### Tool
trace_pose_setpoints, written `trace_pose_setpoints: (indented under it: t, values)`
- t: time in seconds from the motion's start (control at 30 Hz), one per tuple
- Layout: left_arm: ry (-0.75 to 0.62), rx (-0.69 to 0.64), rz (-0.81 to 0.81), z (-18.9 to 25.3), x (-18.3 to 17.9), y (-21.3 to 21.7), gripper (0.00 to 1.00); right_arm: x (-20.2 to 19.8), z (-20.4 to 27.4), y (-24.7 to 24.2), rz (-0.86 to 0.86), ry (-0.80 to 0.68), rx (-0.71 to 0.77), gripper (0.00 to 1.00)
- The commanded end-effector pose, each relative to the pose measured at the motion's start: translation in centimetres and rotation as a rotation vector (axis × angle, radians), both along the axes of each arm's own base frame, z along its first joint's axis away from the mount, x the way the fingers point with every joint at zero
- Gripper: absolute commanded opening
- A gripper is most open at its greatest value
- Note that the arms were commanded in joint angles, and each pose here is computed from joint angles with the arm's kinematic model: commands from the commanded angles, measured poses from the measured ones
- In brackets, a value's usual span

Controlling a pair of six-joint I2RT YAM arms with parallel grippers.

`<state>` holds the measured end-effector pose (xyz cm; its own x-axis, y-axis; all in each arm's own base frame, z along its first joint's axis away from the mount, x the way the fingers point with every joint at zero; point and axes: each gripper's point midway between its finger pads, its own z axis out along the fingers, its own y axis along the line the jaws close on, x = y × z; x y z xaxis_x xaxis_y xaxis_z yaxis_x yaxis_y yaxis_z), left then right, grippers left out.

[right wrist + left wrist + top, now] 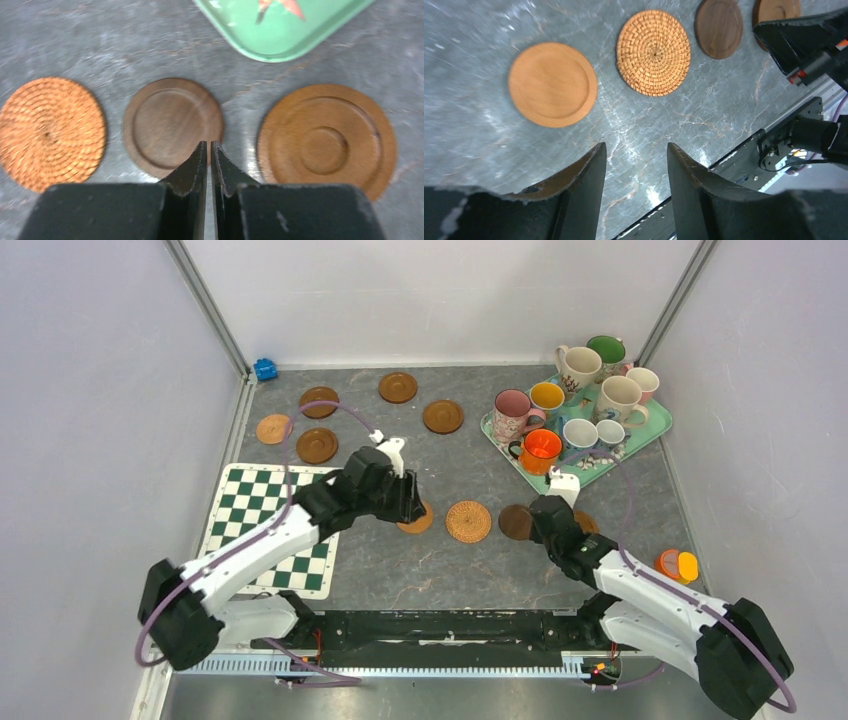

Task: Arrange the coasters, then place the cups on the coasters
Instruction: Move the coaster to the center of the board, then move the coaster to the corner of the board.

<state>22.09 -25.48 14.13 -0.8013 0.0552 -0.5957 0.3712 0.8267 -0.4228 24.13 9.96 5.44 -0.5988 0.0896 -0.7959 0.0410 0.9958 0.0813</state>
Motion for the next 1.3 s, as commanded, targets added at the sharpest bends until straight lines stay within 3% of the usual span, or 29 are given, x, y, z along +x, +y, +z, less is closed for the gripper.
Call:
trace_pose_setpoints:
  t: [0.0, 0.13, 0.57, 0.8, 0.97, 1.27]
  values:
    - [-0.176, 0.156, -0.003, 2.9, 0.1, 4.7, 0.57, 0.8, 1.4, -3.7, -0.207, -0.042, -0.039, 0.06]
    - [-0.244, 0.18, 0.031, 4.7, -0.5, 6.9, 0.6, 0.7, 0.9, -5.6, -0.307, -0.011, -0.038, 0.0]
    - [-0.356, 0.144, 0.071, 7.3, -1.1, 8.7, 0.61, -1.0, -2.8, -8.4, -0.502, 0.156, -0.03, 0.0]
    - [-0.38, 0.152, 0.094, 7.8, -0.9, 9.3, 0.62, -5.1, -2.3, -8.2, -0.604, 0.45, -0.081, 0.0]
    - [-0.384, 0.173, 0.109, 7.8, -0.7, 9.7, 0.65, -9.4, -4.4, -7.9, -0.575, 0.67, -0.147, 0.0]
    - [-0.418, 0.174, 0.147, 8.7, -0.5, 10.5, 0.68, -11.7, -6.0, -5.0, -0.45, 0.696, -0.063, 0.0]
